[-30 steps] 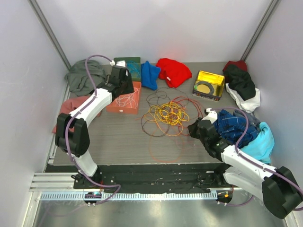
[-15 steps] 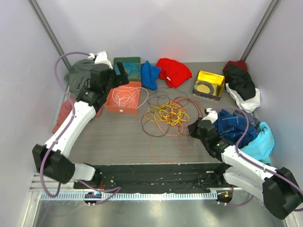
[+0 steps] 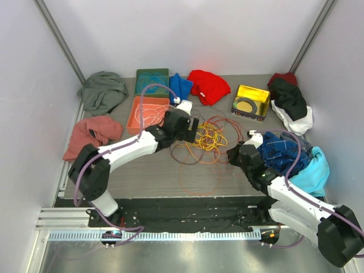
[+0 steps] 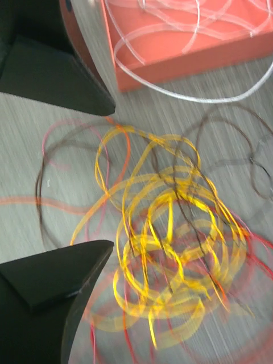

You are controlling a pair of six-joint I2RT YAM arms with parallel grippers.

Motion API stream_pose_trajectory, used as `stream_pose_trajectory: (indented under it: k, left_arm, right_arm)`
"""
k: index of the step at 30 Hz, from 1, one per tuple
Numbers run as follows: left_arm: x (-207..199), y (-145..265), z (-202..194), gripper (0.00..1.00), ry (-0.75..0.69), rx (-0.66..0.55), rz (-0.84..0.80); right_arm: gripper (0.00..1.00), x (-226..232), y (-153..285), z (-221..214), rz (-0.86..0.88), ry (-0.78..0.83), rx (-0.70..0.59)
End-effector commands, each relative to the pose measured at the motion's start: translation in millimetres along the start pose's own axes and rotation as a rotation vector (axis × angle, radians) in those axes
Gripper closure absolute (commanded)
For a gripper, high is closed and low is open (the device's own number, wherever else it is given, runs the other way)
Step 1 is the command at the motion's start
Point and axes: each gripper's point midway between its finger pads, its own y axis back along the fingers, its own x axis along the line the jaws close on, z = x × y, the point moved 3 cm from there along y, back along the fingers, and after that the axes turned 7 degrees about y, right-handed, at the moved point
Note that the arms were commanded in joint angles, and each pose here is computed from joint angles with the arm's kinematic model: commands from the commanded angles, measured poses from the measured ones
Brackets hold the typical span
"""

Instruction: Untangle the cables

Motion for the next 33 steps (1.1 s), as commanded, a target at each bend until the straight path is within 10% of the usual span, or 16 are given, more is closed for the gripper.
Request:
stream_pose_trajectory:
  k: [1,23,33]
  left_arm:
    - [24.9,1.4,39.1,0.02,-0.167,-0.148,0.264]
    - [50.6,-62.5,29.0,0.32,-0.262,-0.086,0.424]
    - [67.7,-61.8,38.0,0.85,-0.222,-0.099,0.444]
  right_arm:
    - [0.99,0.2,2.9,14.0,-0.003,0.001,-0.063]
    - [0.99,3.5,2.4,18.3,0.002,0.005,-0.069]
    - [0.99,3.5,-1.8,14.6,-0.004,0.008,-0.054]
